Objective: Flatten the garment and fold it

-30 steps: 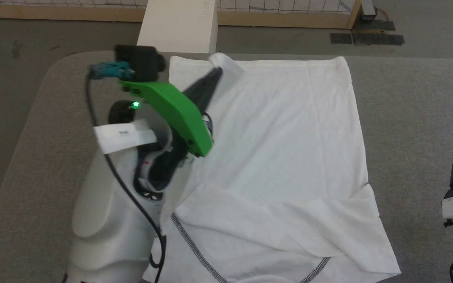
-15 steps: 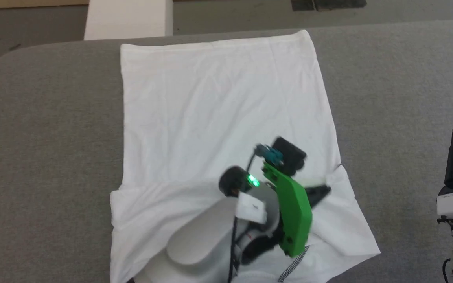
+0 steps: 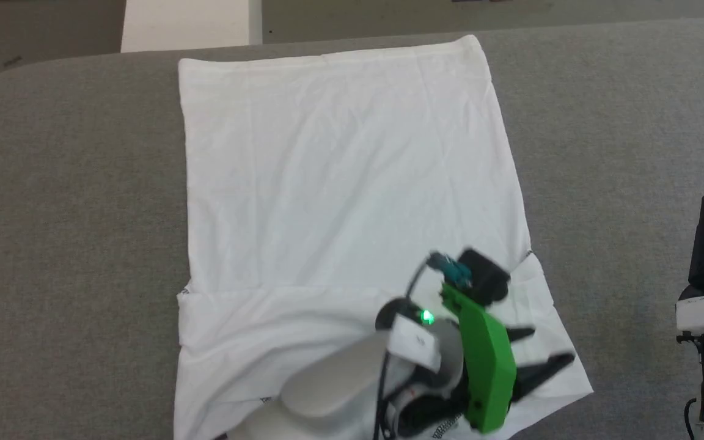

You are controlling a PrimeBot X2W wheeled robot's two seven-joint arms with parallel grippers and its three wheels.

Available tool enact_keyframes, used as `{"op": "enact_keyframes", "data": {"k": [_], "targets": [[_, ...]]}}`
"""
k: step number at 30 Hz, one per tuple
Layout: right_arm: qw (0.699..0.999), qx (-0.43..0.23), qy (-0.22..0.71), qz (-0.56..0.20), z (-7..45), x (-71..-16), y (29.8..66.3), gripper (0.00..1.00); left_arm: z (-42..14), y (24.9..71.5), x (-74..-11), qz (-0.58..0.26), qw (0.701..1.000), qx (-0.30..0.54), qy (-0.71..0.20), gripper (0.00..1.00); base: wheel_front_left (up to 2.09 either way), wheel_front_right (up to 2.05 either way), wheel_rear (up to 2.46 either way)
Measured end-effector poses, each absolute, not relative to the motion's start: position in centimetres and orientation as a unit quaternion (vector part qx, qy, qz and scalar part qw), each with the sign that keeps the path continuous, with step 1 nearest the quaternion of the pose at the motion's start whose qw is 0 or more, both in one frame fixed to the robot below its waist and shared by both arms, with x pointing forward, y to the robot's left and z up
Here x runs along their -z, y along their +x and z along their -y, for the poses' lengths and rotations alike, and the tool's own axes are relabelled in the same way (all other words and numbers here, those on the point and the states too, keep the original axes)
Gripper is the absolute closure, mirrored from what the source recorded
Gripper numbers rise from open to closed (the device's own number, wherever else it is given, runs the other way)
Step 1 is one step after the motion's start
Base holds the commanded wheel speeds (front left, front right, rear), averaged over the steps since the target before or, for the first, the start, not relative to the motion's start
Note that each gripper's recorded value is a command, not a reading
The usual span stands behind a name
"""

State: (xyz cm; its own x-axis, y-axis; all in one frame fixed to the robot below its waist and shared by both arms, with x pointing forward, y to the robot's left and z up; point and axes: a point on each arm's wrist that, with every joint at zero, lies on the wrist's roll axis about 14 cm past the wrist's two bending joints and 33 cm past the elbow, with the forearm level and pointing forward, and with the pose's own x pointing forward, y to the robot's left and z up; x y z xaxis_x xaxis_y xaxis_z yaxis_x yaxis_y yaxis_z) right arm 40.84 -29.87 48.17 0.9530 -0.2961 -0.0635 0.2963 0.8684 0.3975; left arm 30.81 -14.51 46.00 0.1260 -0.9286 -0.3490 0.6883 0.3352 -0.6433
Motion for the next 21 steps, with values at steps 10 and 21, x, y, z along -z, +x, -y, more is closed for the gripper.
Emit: {"op": "enact_keyframes", "data": {"k": [10, 21], "targets": [[0.974, 0.105, 0.203, 0.003, 27.1, -49.7, 42.3, 0.0, 5.5, 46.8, -57.3, -0.09, 0.896, 0.367, -0.232, 0.0, 0.0, 0.0, 0.0], [0.981, 0.046, 0.188, -0.033, 23.5, -50.1, 44.0, 0.0, -14.7, 50.8, -55.0, 0.017, 0.988, 0.076, -0.133, 0.0, 0.0, 0.0, 0.0]]}}
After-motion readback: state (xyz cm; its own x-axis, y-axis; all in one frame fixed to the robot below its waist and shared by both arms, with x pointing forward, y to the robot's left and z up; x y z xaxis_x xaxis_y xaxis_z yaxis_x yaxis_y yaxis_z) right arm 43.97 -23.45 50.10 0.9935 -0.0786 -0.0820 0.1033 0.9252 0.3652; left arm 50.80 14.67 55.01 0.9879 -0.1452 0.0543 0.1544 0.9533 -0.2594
